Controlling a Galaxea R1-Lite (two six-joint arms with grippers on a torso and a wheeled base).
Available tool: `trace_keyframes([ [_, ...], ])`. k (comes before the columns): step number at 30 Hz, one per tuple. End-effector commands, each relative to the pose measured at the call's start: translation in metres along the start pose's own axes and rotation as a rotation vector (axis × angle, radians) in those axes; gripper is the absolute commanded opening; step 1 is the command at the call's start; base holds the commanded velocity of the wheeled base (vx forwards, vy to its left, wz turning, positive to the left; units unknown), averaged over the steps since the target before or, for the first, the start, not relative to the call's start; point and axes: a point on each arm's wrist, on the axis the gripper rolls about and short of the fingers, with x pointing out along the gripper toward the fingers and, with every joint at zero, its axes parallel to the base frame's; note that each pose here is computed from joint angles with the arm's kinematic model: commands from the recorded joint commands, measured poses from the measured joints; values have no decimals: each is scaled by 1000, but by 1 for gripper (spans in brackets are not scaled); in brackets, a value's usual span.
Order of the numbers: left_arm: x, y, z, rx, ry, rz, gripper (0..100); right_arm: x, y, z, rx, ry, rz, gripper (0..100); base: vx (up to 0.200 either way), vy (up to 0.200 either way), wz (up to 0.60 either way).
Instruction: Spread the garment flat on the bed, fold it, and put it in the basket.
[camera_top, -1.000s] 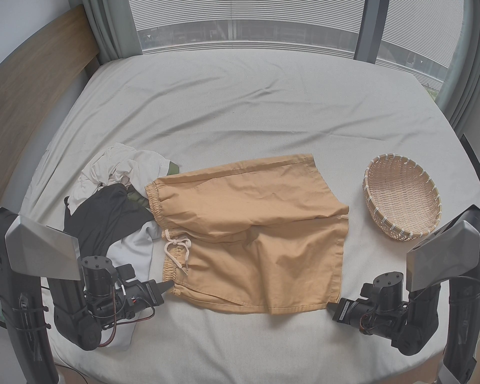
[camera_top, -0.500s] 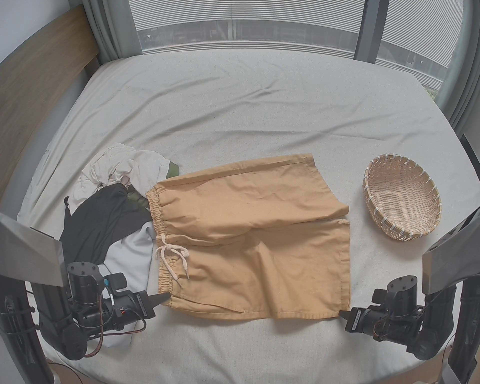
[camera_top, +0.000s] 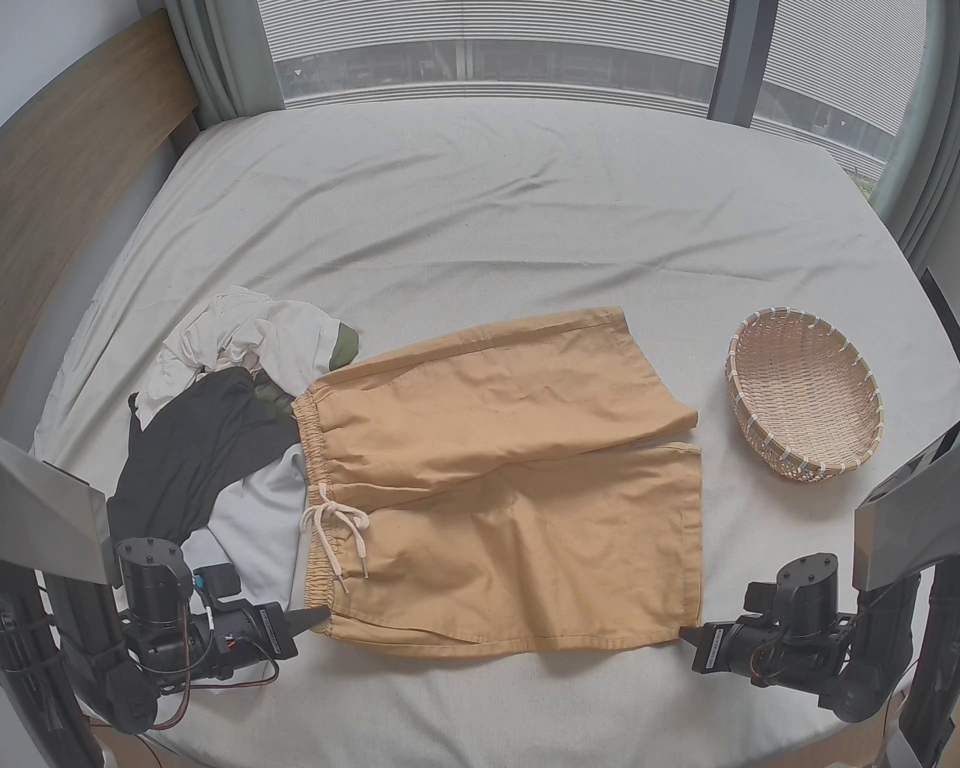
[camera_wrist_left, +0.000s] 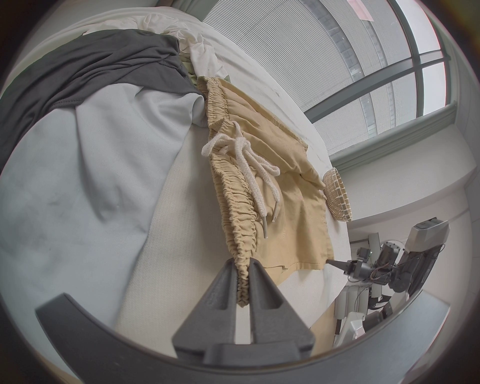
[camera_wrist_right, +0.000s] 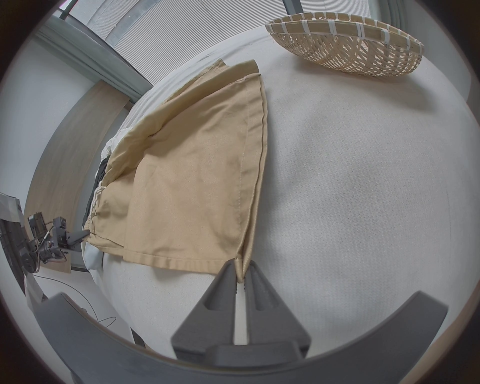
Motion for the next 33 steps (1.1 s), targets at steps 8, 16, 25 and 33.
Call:
trace_keyframes([
  [8, 3, 8, -8, 31, 45, 28, 0, 8, -16, -5, 38, 35, -44, 100, 0, 0, 0],
  [16, 2, 8, -9, 29, 49, 30, 0, 14, -13, 2, 41, -3, -25, 100, 0, 0, 0],
  [25, 2, 8, -9, 27, 47, 30, 0, 22, -9, 9, 61, -41, -2, 0, 0, 0, 0],
  [33, 1, 6, -7, 25, 35, 26, 0, 17, -10, 5, 53, -23, -17, 0, 0, 0, 0],
])
